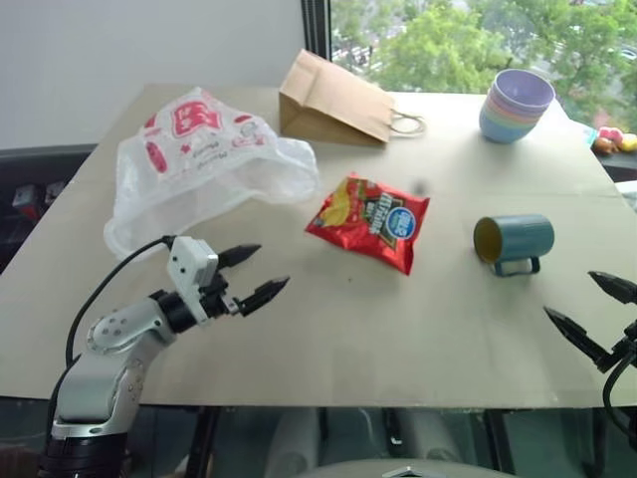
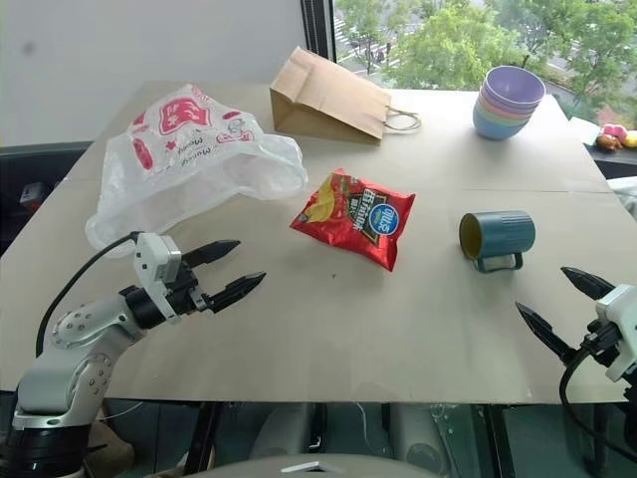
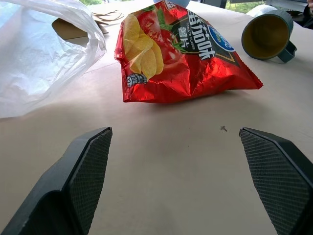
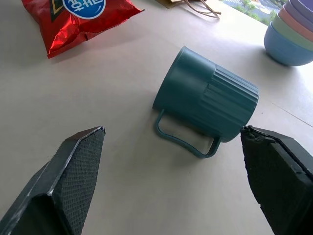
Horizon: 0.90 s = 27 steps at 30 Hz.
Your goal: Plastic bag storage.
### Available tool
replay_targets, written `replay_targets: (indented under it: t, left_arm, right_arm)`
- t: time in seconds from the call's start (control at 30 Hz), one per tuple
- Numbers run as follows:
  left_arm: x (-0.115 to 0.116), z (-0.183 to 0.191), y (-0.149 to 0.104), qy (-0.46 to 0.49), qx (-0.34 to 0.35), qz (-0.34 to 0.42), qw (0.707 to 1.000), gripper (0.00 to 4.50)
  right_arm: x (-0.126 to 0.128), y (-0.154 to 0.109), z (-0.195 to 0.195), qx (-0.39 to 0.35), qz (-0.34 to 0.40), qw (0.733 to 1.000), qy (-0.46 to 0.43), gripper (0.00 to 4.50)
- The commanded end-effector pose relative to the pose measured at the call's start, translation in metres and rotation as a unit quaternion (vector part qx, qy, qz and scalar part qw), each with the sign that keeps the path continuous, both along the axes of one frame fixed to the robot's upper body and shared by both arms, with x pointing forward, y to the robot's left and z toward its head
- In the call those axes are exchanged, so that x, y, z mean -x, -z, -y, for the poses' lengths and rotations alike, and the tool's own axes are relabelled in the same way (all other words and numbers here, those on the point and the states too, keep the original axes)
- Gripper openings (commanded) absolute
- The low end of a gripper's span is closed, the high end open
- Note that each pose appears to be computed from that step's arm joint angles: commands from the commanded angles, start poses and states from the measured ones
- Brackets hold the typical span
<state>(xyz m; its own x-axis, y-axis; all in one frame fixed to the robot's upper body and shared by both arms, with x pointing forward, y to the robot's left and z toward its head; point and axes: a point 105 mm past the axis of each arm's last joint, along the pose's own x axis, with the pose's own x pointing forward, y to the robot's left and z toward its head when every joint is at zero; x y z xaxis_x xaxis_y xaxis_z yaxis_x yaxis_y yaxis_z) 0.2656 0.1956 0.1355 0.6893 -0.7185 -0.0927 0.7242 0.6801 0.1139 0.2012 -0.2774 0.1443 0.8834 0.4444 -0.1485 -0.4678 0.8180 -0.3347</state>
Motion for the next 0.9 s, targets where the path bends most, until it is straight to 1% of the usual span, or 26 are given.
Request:
replay_targets:
  t: [0.03, 0.1, 0.2, 0.27, 0.33, 0.37, 0.47, 0.57, 0.63, 0.73, 0.8, 0.9]
  left_arm:
    - [-0.008, -0.007, -0.018, -0.030, -0.001, 0.040, 0.999, 4.38]
    - [-0.024, -0.013, -0.029, -0.087, -0.001, 0.072, 0.994, 4.38]
    - [-0.039, -0.021, -0.044, -0.149, -0.001, 0.112, 0.982, 4.38]
    - [-0.050, -0.027, -0.049, -0.194, -0.019, 0.122, 0.973, 4.38]
    - [-0.058, -0.030, -0.051, -0.210, -0.055, 0.132, 0.967, 4.38]
    - [-0.064, -0.037, -0.053, -0.236, -0.079, 0.139, 0.959, 4.38]
    - [-0.075, -0.053, -0.063, -0.271, -0.145, 0.163, 0.937, 4.38]
    - [-0.084, -0.067, -0.068, -0.299, -0.186, 0.175, 0.920, 4.38]
    - [-0.094, -0.067, -0.068, -0.302, -0.215, 0.180, 0.911, 4.38]
    - [-0.109, -0.070, -0.065, -0.314, -0.240, 0.175, 0.902, 4.38]
    - [-0.128, -0.071, -0.065, -0.322, -0.266, 0.178, 0.891, 4.38]
    - [-0.146, -0.079, -0.067, -0.343, -0.273, 0.181, 0.880, 4.38]
  right_arm:
    - [0.001, -0.015, -0.021, 0.022, 0.040, 0.999, -0.008, 4.50]
    - [-0.001, -0.019, -0.055, 0.014, 0.042, 0.998, -0.047, 4.50]
    - [-0.001, -0.026, -0.093, -0.005, 0.043, 0.993, -0.108, 4.50]
    - [-0.001, -0.033, -0.115, -0.015, 0.054, 0.987, -0.150, 4.50]
    - [0.000, -0.038, -0.131, -0.022, 0.063, 0.979, -0.191, 4.50]
    - [0.000, -0.040, -0.137, -0.024, 0.066, 0.975, -0.211, 4.50]
    - [-0.001, -0.046, -0.145, -0.040, 0.072, 0.966, -0.243, 4.50]
    - [-0.001, -0.049, -0.144, -0.050, 0.084, 0.964, -0.249, 4.50]
    - [0.000, -0.050, -0.142, -0.055, 0.087, 0.964, -0.247, 4.50]
    - [0.002, -0.048, -0.139, -0.059, 0.091, 0.965, -0.240, 4.50]
    - [0.002, -0.049, -0.137, -0.064, 0.101, 0.966, -0.231, 4.50]
    - [0.003, -0.054, -0.139, -0.080, 0.119, 0.963, -0.227, 4.50]
